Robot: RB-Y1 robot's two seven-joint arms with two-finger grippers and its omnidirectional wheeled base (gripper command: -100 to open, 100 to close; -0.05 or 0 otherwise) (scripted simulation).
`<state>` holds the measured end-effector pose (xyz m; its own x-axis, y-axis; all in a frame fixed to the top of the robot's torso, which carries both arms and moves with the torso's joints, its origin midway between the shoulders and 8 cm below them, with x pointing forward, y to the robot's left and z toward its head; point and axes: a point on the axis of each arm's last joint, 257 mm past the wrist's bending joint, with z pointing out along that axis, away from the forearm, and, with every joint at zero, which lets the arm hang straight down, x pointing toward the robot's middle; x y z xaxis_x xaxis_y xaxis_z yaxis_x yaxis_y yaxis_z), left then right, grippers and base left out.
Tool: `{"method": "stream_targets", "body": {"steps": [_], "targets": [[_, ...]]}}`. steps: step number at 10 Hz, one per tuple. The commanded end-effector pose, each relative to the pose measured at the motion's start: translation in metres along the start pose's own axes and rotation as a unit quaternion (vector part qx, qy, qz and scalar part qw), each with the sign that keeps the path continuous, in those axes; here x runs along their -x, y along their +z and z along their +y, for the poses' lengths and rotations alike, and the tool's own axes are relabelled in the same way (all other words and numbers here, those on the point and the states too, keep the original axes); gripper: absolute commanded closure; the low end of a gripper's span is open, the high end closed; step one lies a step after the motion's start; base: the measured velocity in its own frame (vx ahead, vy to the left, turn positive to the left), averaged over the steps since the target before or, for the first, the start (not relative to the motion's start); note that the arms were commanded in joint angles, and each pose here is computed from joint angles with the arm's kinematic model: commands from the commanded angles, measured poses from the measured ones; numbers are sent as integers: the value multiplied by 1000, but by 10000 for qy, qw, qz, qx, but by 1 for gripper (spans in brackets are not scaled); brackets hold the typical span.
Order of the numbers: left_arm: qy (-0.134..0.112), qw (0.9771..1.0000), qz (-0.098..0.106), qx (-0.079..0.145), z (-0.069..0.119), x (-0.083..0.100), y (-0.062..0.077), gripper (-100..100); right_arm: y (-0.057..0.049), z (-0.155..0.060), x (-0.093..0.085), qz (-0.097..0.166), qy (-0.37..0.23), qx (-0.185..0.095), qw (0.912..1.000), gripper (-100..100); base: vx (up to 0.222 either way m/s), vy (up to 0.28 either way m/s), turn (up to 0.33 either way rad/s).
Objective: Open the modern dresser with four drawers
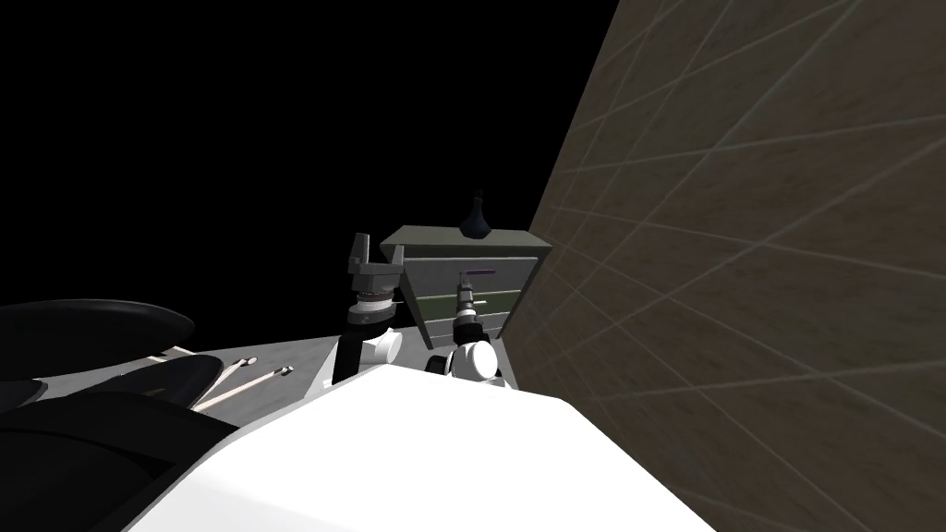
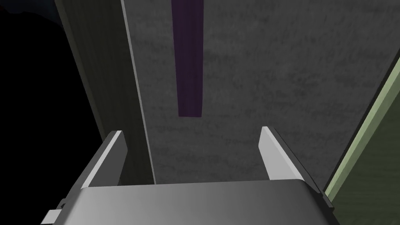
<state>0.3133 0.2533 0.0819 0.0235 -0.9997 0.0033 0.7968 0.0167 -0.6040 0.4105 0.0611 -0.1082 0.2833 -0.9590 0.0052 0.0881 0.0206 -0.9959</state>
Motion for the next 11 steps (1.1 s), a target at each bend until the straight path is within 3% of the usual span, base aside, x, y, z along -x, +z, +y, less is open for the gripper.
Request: {"method": "stream_targets", "body": {"steps": [1, 2, 3, 4, 10, 11], "targets": [[0, 10000, 0, 0, 0, 0, 0, 0, 1, 0, -1, 9, 22, 20, 10000, -100, 67, 17, 8], [0, 10000, 0, 0, 0, 0, 0, 0, 5, -5, -2, 14, 18, 24, 10000, -100, 60, 24, -2], [-1, 10000, 0, 0, 0, 0, 0, 0, 3, -3, -1, 10, 29, 21, 10000, -100, 36, 15, 0], [-1, 10000, 0, 0, 0, 0, 0, 0, 4, -3, -2, 13, 22, 22, 10000, 100, 5, 3, 0], [-1, 10000, 0, -1, 0, 0, 0, 0, 0, -8, 0, -7, 27, 30, 10000, 100, -145, -36, -7], [-1, 10000, 0, 0, 0, 0, 0, 0, 1, -7, -1, 9, 27, 31, 10000, -100, 76, 13, 28]]}}
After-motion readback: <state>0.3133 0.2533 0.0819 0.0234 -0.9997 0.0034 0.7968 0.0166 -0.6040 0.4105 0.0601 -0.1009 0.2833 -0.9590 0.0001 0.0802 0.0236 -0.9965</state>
